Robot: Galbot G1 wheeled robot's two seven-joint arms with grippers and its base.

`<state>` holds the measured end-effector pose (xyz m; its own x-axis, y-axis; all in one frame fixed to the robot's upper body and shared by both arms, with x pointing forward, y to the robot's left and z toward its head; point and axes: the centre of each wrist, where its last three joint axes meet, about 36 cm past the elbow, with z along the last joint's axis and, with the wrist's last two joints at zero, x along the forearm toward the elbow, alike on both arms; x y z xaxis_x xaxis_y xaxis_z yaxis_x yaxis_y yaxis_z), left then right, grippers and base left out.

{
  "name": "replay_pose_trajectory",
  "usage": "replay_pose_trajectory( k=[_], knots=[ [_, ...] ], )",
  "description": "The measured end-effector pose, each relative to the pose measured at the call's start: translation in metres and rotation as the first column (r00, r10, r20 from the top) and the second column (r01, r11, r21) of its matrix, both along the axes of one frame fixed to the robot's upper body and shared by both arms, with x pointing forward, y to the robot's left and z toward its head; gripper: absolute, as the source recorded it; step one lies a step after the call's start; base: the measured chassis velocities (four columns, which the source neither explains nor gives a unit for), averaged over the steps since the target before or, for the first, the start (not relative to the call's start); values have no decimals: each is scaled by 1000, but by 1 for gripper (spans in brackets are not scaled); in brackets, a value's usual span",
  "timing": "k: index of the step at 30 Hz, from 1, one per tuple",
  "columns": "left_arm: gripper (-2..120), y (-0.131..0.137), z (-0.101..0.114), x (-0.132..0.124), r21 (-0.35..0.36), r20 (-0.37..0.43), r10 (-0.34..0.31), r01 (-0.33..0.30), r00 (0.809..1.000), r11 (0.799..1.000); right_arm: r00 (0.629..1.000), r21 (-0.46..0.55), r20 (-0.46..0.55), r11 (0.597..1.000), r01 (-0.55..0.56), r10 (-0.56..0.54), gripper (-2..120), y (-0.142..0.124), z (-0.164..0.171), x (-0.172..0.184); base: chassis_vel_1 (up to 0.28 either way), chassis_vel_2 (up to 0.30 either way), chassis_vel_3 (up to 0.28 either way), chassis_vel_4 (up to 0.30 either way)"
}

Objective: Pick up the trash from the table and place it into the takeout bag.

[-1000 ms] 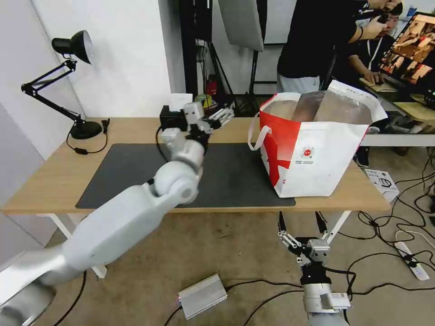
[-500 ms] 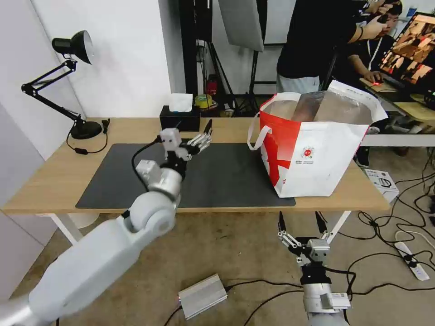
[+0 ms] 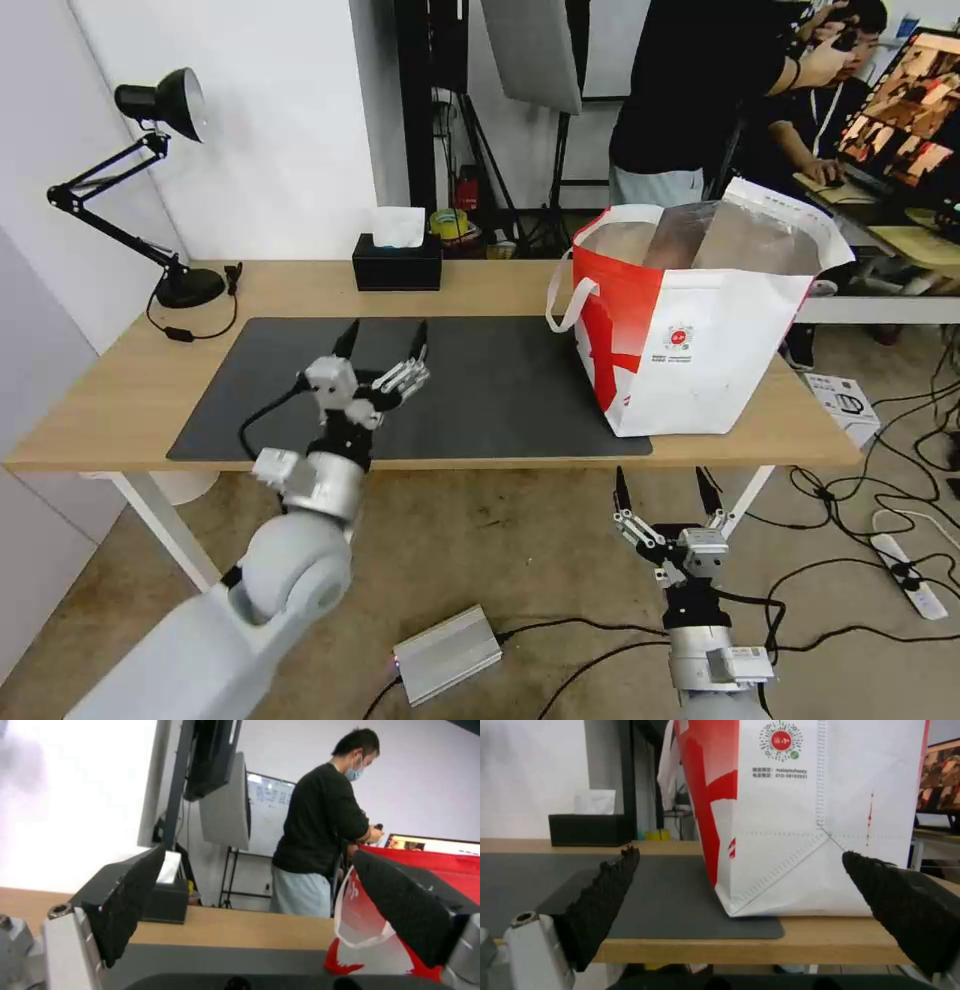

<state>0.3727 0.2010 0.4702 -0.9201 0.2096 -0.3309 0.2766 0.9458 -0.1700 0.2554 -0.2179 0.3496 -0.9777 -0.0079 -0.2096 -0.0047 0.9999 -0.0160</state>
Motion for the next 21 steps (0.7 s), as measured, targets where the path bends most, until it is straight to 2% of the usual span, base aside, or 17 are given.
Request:
replay_pose_trajectory(
  k=[7, 9, 12, 15, 21],
  knots=[
    [100, -5, -14, -21, 14, 34, 47, -47, 998, 999, 1000, 0, 0, 1000, 0, 0, 100, 0, 0, 0, 0, 0, 0, 0],
    [100, -11, -26, -38, 19, 31, 72, -73, 997, 997, 1000, 0, 0, 1000, 0, 0, 100, 0, 0, 0, 0, 0, 0, 0],
    [100, -14, -32, -45, 21, 27, 85, -85, 996, 996, 1000, 0, 0, 1000, 0, 0, 100, 0, 0, 0, 0, 0, 0, 0],
    [100, -19, -52, -60, 13, 0, 113, -113, 994, 993, 1000, 0, 0, 1000, 0, 0, 100, 0, 0, 0, 0, 0, 0, 0],
    [100, -27, -73, -78, 27, 9, 135, -135, 991, 990, 1000, 0, 0, 1000, 0, 0, 100, 0, 0, 0, 0, 0, 0, 0]
  ],
)
